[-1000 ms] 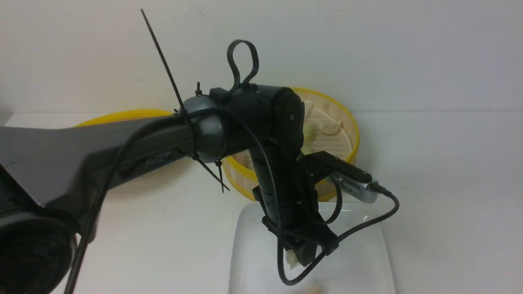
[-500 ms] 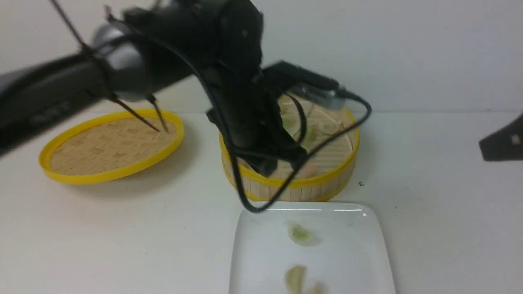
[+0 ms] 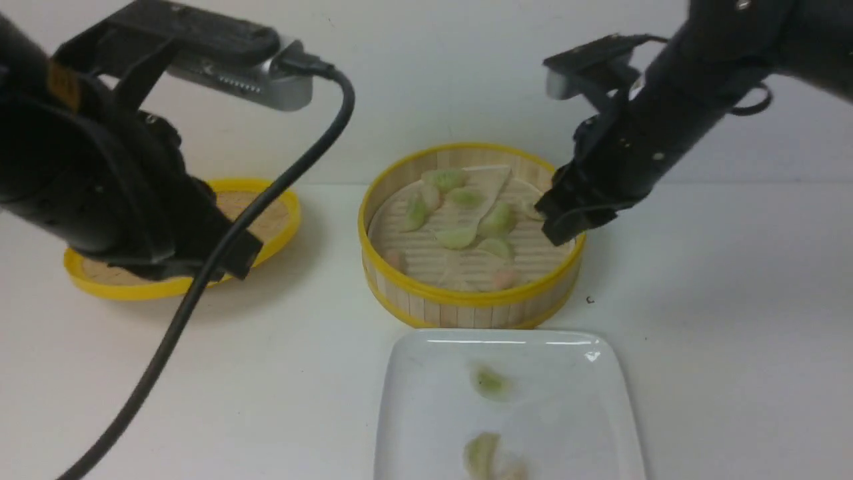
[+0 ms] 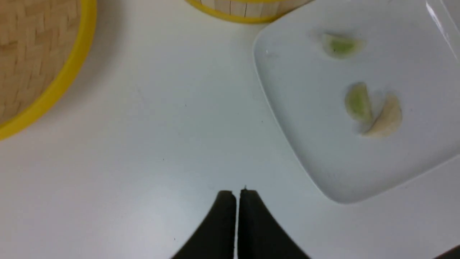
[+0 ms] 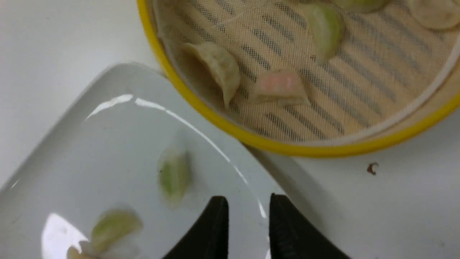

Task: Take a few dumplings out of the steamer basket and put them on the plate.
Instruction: Use the right arm to grab a dumpling from inside the steamer

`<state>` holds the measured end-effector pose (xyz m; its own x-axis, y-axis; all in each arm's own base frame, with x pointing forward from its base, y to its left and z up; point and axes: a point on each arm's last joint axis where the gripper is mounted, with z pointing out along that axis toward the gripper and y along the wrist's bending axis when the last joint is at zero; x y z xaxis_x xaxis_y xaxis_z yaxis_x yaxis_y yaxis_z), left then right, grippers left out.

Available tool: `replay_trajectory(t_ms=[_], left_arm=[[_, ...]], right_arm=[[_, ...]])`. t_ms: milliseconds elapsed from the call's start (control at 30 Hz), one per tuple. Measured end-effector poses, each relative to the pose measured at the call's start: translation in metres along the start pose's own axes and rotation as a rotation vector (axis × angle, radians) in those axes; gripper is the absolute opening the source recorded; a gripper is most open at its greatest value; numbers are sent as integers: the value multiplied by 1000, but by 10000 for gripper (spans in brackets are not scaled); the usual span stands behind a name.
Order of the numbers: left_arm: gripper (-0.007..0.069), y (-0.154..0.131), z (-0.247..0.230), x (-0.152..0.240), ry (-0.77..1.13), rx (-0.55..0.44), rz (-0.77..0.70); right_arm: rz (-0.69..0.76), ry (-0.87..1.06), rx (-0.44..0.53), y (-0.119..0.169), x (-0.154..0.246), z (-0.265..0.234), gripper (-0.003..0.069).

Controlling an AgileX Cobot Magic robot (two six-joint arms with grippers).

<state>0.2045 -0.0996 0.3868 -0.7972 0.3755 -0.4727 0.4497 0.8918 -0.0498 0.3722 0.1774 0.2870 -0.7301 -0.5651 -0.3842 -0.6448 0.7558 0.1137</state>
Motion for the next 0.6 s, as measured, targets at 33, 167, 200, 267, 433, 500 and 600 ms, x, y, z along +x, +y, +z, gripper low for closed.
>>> replay_trajectory(t_ms=[33, 167, 200, 267, 433, 500, 600], left_arm=[[-6, 0, -3, 6, -5, 1, 0], [-6, -1, -11, 18, -23, 0, -6], [-6, -1, -13, 19, -27, 0, -6], [-6, -2, -21, 23, -53, 0, -4], [-6, -2, -30, 27, -84, -5, -3], [-6, -2, -31, 28, -87, -6, -2], [-6, -1, -31, 28, -86, -16, 1]], right_arm=[[3, 25, -6, -5, -6, 19, 250], [13, 49, -10, -16, -19, 55, 394], [14, 51, -10, -17, -19, 57, 407], [20, 66, -14, -22, -23, 77, 463], [33, 74, -9, -30, -23, 112, 479], [40, 80, -12, -32, -22, 123, 476], [52, 73, -18, -33, -23, 131, 421]])
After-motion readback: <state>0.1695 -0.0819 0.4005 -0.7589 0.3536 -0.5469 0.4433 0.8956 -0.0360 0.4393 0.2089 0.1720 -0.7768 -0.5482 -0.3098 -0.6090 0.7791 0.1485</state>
